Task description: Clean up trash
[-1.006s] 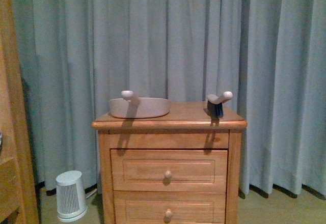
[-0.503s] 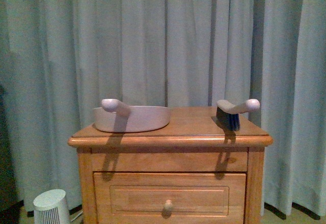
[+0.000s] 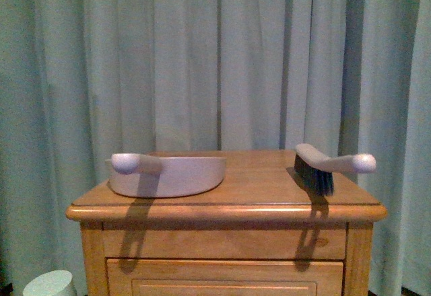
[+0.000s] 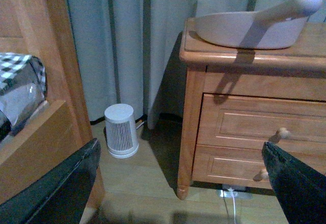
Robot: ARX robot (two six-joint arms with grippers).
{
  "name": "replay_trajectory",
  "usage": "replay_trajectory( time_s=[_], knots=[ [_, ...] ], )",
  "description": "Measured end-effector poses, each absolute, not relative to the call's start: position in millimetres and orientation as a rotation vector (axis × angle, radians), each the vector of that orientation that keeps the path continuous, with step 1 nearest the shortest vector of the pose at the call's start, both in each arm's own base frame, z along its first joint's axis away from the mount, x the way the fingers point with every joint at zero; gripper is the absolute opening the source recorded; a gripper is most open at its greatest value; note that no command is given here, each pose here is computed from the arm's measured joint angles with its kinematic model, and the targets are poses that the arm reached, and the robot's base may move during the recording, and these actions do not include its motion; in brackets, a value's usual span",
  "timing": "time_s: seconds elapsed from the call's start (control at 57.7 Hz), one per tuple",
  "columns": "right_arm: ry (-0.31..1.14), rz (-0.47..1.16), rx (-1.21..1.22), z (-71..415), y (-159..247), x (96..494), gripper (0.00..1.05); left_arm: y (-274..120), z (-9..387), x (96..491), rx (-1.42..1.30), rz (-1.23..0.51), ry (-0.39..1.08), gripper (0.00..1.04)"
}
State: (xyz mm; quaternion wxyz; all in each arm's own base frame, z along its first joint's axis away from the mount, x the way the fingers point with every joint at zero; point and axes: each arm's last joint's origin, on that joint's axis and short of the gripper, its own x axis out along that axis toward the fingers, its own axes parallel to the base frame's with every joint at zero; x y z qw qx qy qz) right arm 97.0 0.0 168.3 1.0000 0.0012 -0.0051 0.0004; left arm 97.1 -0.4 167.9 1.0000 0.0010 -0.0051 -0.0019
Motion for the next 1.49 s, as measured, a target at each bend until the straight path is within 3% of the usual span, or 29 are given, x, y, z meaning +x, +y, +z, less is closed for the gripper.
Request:
replay_trajectory(
  time_s=[0.503,0.659,0.885,1.11,1.249,1.492],
  knots=[
    [-0.01,0.001,0.002,168,0,97,0.97,0,168,97,0.002,-0.004,-0.01,0.97],
    [-0.01,0.001,0.002,168,0,97,0.97,1,168,107,-0.108,-0.11,0.359,0.97],
    [-0.01,0.001,0.002,168,0,97,0.97,-6,260,184,0.04,-0.13,0.396,0.97],
    [-0.01,0.001,0.002,168,0,97,0.97,-61,333,271,0.272,-0.165,0.479,0.97],
    [-0.01,0.001,0.002,168,0,97,0.97,-100,340,306,0.342,-0.178,0.521,0.97],
    [-0.01,0.001,0.002,168,0,97,0.97,-144,310,348,0.417,-0.166,0.624,0.97]
  ],
)
